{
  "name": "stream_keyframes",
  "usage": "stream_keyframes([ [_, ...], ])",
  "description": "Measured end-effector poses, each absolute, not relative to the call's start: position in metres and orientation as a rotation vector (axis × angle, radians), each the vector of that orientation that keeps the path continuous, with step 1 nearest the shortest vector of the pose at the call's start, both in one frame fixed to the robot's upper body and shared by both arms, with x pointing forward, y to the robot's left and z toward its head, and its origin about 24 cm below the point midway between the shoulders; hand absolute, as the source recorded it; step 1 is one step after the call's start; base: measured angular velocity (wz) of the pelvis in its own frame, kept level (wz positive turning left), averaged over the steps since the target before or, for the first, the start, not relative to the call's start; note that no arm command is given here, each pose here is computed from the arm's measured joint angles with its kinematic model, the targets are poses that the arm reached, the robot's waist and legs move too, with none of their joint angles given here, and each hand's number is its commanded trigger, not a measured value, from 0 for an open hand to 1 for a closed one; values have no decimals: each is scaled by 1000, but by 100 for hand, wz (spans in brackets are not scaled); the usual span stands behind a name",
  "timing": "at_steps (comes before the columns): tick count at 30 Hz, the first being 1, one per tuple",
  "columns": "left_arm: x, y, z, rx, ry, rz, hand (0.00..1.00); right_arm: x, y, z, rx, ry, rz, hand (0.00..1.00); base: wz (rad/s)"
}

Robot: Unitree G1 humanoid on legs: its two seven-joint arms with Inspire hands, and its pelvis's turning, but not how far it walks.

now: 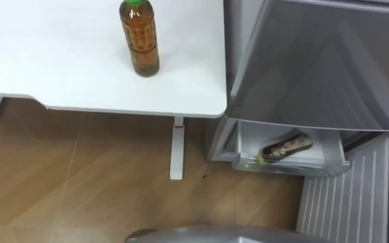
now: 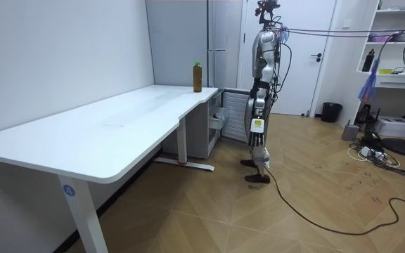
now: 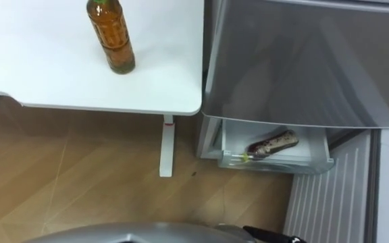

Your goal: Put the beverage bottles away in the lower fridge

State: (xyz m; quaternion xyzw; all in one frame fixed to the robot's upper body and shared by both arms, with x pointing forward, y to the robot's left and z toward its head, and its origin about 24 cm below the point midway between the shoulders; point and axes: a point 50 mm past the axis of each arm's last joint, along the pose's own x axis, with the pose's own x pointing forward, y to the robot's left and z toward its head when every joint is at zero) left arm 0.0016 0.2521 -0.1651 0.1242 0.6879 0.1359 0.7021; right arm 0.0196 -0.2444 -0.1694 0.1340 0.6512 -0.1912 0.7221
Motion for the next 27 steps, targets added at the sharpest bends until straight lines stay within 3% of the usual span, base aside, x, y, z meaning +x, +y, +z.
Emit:
stream_keyframes([
  [15,9,245,-166,250,1512,303,0,31,-246,-169,198,1433,-387,0,0],
  [27,105,273,-127,132,971,756,0,31,-248,-168,134,1409,-400,0,0],
])
